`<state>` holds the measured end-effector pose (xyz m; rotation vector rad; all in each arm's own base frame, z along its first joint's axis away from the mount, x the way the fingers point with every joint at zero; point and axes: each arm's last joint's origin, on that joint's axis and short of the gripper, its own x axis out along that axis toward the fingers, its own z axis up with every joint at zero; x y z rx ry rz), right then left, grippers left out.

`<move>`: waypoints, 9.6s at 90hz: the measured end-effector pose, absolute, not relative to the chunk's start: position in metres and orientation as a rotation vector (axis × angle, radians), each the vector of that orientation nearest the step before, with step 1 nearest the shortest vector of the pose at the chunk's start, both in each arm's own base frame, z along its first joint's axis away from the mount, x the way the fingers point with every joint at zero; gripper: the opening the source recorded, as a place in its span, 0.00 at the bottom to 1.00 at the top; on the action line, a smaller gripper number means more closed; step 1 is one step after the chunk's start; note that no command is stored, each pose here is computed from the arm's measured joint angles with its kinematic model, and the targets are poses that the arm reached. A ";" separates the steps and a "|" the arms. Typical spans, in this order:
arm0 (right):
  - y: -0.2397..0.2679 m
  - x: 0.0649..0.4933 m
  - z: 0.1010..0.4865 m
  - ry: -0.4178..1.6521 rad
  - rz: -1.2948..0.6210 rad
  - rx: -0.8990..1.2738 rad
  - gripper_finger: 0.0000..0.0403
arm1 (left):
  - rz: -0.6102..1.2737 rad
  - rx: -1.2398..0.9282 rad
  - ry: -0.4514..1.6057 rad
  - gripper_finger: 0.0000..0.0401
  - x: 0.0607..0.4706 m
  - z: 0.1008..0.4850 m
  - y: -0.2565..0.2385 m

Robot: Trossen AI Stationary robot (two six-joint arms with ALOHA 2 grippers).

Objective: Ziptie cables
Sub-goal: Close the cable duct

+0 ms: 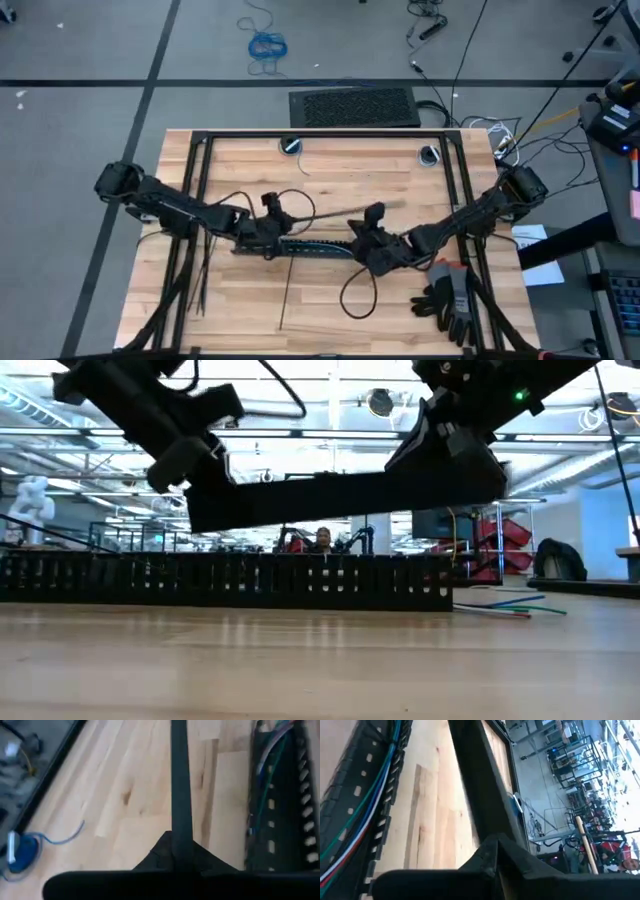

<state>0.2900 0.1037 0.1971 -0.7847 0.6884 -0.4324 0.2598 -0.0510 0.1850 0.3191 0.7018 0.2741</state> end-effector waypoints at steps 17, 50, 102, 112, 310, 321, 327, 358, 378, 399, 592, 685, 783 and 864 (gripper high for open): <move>0.104 0.290 0.197 0.681 -0.435 -0.754 0.00 | 0.275 0.489 0.668 0.02 0.258 0.190 -0.066; 0.100 0.290 0.191 0.727 -0.338 -0.598 0.23 | 0.366 0.617 0.638 0.01 0.256 0.201 -0.086; 0.100 0.285 0.190 0.807 -0.113 -0.157 0.34 | 0.359 0.777 0.725 0.01 0.268 0.187 -0.101; 0.098 0.279 0.203 0.790 -0.102 -0.095 0.34 | 0.363 0.798 0.738 0.01 0.272 0.185 -0.103; 0.037 0.283 0.205 0.939 0.040 0.120 0.53 | 0.547 1.497 0.852 0.02 0.361 0.170 -0.161; 0.035 0.282 0.205 0.948 0.055 0.133 0.51 | 0.545 1.486 0.856 0.02 0.363 0.170 -0.157; 0.035 0.281 0.204 0.962 0.047 0.135 0.51 | 0.536 1.470 0.855 0.03 0.365 0.170 -0.153; 0.034 0.275 0.203 1.027 0.025 0.064 0.51 | 0.573 1.007 0.656 0.13 0.352 0.183 -0.163; 0.029 0.269 0.196 1.096 -0.050 0.036 0.51 | 0.598 0.688 0.697 0.31 0.327 0.168 -0.164; 0.020 0.260 0.192 1.190 -0.180 -0.041 0.51 | 0.610 0.446 0.669 0.36 0.292 0.173 -0.184; 0.032 0.264 0.194 1.134 -0.154 -0.007 0.52 | 0.293 -0.218 0.713 0.36 0.236 0.188 -0.147; 0.032 0.266 0.196 1.102 -0.200 0.077 0.52 | 0.139 -0.245 0.791 0.36 0.262 0.175 -0.159; 0.037 0.266 0.196 1.087 -0.213 0.119 0.52 | 0.132 -0.368 0.805 0.36 0.260 0.192 -0.173; 0.037 0.266 0.196 1.090 -0.201 0.106 0.52 | 0.191 -0.300 0.889 0.36 0.264 0.169 -0.170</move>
